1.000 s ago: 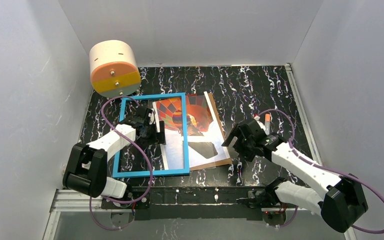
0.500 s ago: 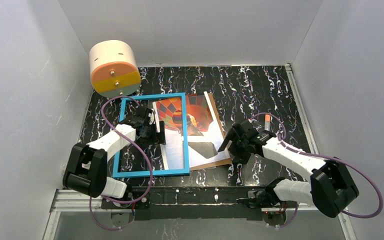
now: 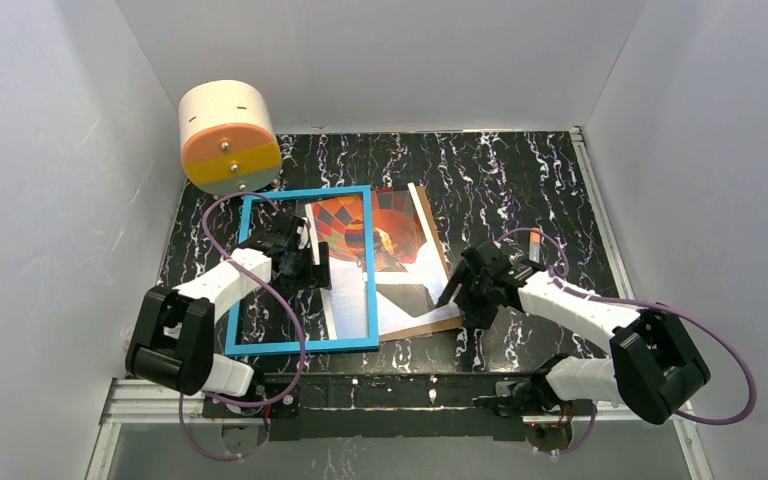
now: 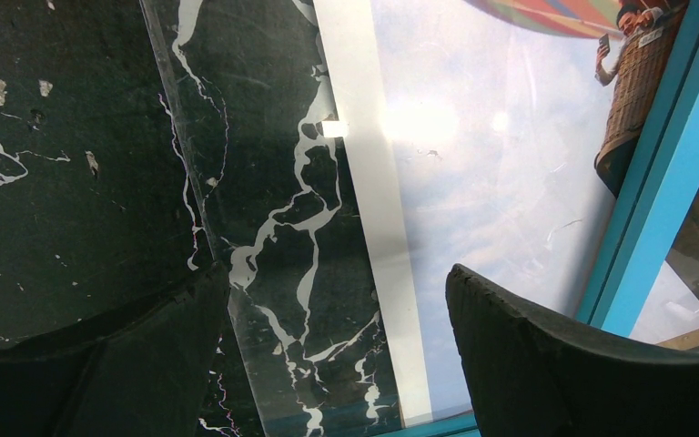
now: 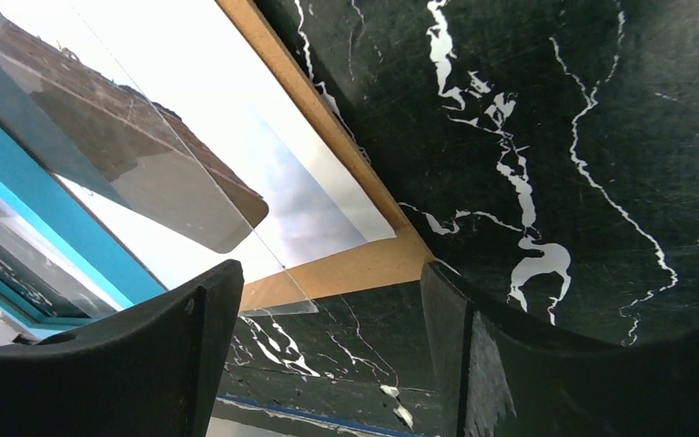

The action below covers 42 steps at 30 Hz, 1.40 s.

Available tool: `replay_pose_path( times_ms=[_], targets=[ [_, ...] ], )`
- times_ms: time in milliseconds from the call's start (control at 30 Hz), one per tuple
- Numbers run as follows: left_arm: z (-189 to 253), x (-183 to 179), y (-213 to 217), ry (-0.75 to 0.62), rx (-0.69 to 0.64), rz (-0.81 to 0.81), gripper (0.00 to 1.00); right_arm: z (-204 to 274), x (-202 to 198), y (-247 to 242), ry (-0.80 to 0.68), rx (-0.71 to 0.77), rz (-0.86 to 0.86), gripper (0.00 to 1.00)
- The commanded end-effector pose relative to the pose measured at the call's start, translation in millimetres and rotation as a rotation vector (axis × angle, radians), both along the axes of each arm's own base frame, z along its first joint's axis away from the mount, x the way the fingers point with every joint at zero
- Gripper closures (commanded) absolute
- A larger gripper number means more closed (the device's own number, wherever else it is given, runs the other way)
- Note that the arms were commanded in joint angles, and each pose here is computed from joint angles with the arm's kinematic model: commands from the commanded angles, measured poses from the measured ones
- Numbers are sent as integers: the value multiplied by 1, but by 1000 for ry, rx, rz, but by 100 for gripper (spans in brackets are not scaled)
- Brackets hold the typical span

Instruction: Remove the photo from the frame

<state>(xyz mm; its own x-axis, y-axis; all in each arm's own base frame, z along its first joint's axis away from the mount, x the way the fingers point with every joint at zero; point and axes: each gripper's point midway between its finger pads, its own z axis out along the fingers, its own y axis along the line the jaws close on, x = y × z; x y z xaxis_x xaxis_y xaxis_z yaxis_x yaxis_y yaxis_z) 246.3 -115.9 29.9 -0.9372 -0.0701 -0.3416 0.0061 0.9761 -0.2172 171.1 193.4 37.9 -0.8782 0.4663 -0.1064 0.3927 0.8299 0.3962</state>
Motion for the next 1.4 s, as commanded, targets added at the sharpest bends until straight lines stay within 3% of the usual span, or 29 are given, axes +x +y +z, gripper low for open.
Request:
replay_pose_path(
  times_ms=[0, 233, 500, 833, 1000, 1367],
  targets=[
    [4, -4, 3, -5, 16, -9, 13, -1, 3, -10, -10, -40, -54, 20],
    [3, -4, 3, -3, 17, -9, 13, 0, 7, -4, -35, 4, -66, 23],
    [1, -5, 2, 8, 16, -11, 13, 1, 16, -8, -89, -12, -84, 34],
    [0, -5, 2, 13, 16, -12, 13, -13, 7, -13, -33, -44, -80, 34],
    [-1, -5, 3, 14, 18, -12, 13, -12, 11, -6, -49, -13, -62, 42],
    [-1, -6, 2, 17, 17, -12, 13, -14, 13, -12, -66, -28, -79, 46]
  ],
)
